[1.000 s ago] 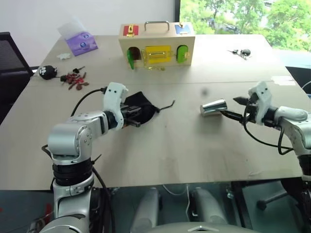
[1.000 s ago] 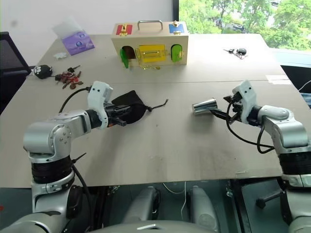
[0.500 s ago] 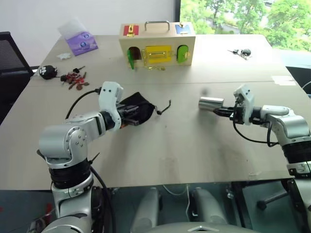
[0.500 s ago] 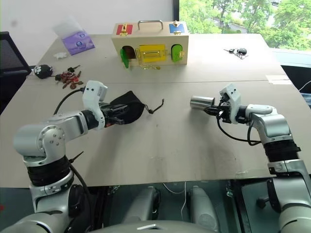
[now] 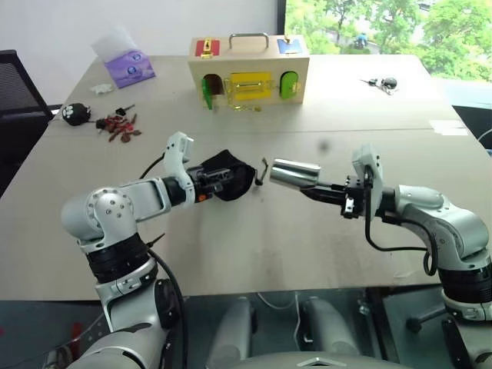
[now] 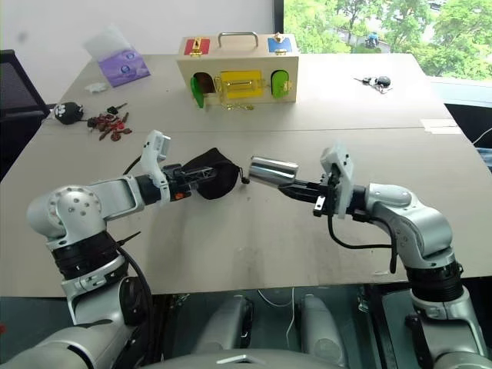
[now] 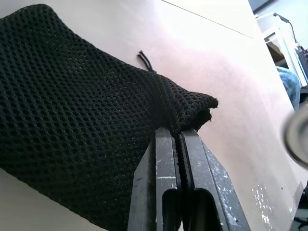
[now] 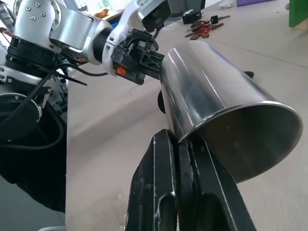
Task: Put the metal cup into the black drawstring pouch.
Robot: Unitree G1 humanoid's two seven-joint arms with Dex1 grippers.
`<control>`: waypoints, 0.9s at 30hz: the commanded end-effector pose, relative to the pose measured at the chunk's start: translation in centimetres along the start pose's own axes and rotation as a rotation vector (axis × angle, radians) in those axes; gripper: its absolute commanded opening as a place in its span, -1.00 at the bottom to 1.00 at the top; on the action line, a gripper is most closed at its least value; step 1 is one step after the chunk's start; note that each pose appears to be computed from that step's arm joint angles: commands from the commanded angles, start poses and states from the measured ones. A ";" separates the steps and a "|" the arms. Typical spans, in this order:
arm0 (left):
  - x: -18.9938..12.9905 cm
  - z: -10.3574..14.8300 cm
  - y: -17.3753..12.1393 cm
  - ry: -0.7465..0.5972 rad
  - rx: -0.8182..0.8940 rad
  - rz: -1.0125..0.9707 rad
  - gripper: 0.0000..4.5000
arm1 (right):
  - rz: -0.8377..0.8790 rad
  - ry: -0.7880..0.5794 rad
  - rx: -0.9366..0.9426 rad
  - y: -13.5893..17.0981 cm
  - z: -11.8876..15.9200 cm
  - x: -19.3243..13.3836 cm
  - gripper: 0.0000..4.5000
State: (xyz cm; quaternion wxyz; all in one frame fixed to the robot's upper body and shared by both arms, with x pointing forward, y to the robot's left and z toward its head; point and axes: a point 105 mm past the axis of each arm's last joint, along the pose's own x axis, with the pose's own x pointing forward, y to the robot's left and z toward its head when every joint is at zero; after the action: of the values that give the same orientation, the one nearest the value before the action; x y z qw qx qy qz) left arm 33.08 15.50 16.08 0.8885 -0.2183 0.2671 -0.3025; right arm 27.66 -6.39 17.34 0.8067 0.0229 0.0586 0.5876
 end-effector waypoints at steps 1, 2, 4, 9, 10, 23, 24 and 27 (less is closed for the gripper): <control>0.3 0.8 -1.4 0.010 0.051 -0.046 -1.00 | -0.050 0.055 -0.091 -0.1 -1.0 2.1 -0.99; 0.3 0.8 -1.5 0.018 0.061 -0.049 -1.00 | -0.082 0.078 -0.116 -0.7 -1.5 2.6 -0.99; 0.2 0.7 -1.4 0.031 0.088 -0.043 -1.00 | -0.109 0.107 -0.140 -1.2 -2.2 3.6 -0.99; 0.0 0.0 -1.5 0.062 0.140 -0.036 -1.00 | -0.167 0.159 -0.209 -2.3 -3.2 5.4 -0.99; 0.0 -0.3 -1.5 0.070 0.154 -0.035 -1.00 | -0.170 0.164 -0.216 -2.4 -3.3 5.7 -0.99; -0.2 -1.0 -2.0 0.058 0.222 -0.011 -1.00 | 0.003 0.244 -0.421 -1.6 -4.3 9.3 -0.99; -0.3 -1.0 -2.2 0.055 0.229 -0.014 -1.00 | 0.021 0.251 -0.447 -1.4 -4.4 9.8 -0.99; -0.4 -0.7 -2.9 0.049 0.255 -0.026 -1.00 | 0.042 0.213 -0.488 -1.1 -3.8 11.4 -0.99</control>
State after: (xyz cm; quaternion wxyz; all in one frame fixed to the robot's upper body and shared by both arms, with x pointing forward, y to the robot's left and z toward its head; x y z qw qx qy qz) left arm 31.45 14.06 15.96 0.8956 -0.1144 0.2693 -0.3352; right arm 32.11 2.38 11.35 0.7785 -0.2272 0.0390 0.5838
